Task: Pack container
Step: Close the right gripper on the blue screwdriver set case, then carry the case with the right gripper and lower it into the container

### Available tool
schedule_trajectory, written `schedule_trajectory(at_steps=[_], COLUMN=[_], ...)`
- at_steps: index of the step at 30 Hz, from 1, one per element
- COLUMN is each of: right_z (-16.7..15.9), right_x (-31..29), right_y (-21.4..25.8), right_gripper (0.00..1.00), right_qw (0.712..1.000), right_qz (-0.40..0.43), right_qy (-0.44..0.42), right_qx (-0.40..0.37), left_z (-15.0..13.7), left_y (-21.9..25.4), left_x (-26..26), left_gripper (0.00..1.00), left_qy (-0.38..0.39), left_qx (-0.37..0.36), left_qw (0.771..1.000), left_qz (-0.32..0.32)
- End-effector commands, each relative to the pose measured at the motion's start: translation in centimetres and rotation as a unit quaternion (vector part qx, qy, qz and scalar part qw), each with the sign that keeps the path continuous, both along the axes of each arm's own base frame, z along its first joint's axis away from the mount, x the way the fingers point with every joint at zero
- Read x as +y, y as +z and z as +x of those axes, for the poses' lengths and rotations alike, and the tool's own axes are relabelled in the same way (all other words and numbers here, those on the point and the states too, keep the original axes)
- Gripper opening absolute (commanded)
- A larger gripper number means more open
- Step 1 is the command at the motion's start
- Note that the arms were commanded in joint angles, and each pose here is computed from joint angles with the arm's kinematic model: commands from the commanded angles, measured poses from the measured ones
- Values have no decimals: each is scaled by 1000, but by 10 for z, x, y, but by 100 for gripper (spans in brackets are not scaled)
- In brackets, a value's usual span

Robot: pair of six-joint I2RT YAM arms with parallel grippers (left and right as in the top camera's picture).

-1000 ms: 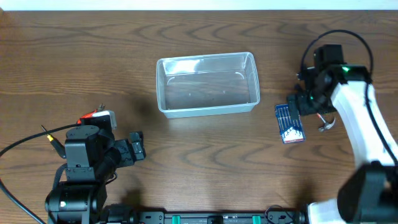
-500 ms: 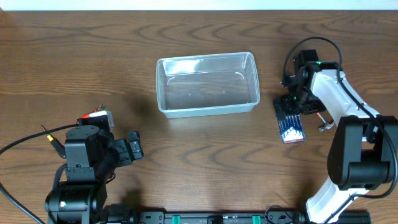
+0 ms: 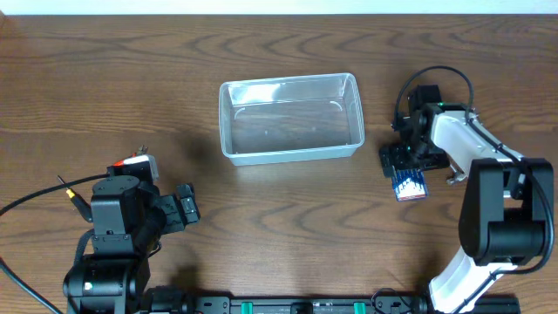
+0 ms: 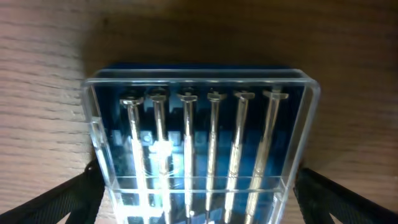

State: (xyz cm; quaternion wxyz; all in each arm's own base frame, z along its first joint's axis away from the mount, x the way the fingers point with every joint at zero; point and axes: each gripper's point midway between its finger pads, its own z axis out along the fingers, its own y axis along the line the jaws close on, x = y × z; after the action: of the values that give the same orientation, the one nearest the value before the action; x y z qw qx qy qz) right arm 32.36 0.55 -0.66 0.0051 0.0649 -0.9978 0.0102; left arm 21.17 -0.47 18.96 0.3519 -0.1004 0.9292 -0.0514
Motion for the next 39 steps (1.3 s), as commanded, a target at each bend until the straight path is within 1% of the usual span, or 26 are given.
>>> schedule_trajectory(at_steps=[1,6,12,15,17,20,23,28,34,39], right_z=[-20,-20,-20,-20,-20,-19,-20,-20,-20,-20], right_x=[-3,-3,-3,-3,-3,-3,-3,-3,-3,-3], right_y=[-23,-29,-29,-29,-29,-29,-29,-29,-29,-29], right_gripper=[99,99,99,94,93,85,80,68,67,59], right_qw=[1000,999,999,999,999,999,999,999,999,999], right_qz=[-7,-8,-8,-8,-7,-8,-8,-8,-7,-7], right_qy=[-9,-29,-28,-28,-28,-28,-28,-28,-28,-28], right_qx=[28,18,18,18,18,17,18,18,18,18], left_z=[1,1,1,1,1,1,1,1,1,1], left_y=[8,8,8,8,8,8,8,8,8,8], left_x=[1,1,1,1,1,1,1,1,1,1], left_gripper=[98,98,98,98,98,98,98,98,98,98], left_qy=[5,5,5,5,5,5,5,5,5,5], left_qx=[-10,-9,-9,-9,-9,-9,-9,-9,-9,-9], left_qw=[1000,1000,1000,1000,1000,1000,1000,1000,1000,1000], left_qz=[1,1,1,1,1,1,1,1,1,1])
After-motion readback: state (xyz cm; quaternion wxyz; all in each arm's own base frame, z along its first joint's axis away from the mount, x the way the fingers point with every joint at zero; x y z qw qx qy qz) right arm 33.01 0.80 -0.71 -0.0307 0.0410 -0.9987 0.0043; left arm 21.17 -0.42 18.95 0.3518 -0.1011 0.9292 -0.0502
